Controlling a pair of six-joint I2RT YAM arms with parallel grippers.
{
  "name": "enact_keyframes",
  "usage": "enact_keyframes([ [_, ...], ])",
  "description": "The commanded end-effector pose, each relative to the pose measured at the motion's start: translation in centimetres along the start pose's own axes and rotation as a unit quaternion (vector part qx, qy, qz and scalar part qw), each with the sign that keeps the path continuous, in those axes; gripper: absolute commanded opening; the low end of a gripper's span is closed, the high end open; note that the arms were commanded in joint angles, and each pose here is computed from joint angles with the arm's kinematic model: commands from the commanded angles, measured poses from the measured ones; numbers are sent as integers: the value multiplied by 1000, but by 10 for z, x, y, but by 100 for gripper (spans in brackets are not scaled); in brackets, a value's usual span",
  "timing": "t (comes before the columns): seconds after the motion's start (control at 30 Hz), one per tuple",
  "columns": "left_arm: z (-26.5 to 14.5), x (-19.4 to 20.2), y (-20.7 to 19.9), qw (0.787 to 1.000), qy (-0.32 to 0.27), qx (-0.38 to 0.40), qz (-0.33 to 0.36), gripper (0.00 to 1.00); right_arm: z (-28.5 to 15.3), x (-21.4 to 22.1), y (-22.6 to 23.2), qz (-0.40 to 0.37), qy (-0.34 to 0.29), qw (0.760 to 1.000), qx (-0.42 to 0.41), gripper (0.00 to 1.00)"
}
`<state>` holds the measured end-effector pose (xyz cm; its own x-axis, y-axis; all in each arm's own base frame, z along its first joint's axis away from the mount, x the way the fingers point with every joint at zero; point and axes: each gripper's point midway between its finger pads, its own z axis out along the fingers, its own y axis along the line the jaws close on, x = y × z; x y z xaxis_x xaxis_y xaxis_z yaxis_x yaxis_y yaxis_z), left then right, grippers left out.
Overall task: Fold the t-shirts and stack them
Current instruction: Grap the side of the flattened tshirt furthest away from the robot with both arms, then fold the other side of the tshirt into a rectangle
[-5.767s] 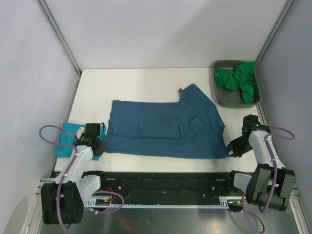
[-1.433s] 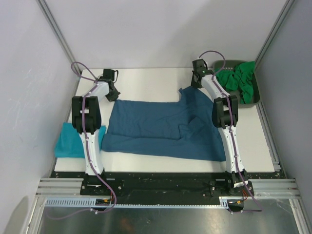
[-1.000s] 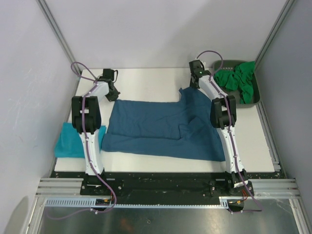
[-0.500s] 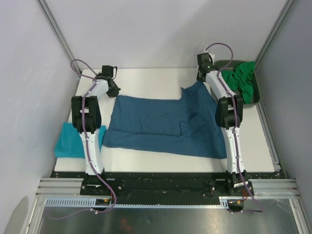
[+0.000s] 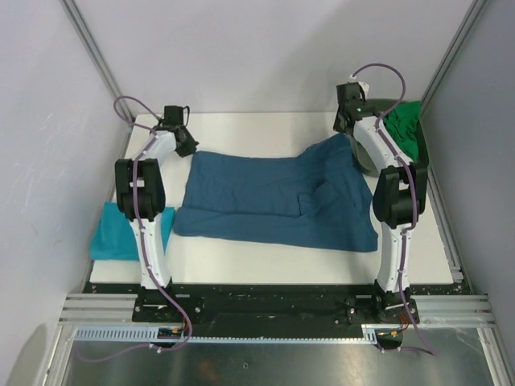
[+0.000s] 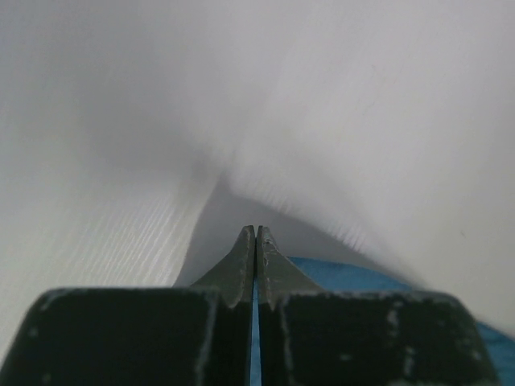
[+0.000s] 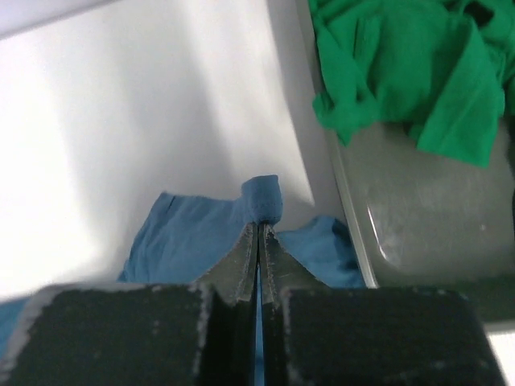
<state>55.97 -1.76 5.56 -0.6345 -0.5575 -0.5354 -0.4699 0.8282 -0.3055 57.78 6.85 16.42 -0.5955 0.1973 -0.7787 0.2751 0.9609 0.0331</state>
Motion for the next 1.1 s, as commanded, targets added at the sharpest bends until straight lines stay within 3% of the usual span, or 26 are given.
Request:
enact_keyframes([
  [0.0,-35,-17,-12,998,-30,44,22,0,-40,1,-1,32,-8,999,-20,0],
  [0.8,-83,42,69,1000,-23,-16,6,0,-148,152,-54,68,107,991,-37,0],
  [1.07,-94,44,77,999,-36,-22,10,0,-163,162,-65,67,99,992,-42,0],
])
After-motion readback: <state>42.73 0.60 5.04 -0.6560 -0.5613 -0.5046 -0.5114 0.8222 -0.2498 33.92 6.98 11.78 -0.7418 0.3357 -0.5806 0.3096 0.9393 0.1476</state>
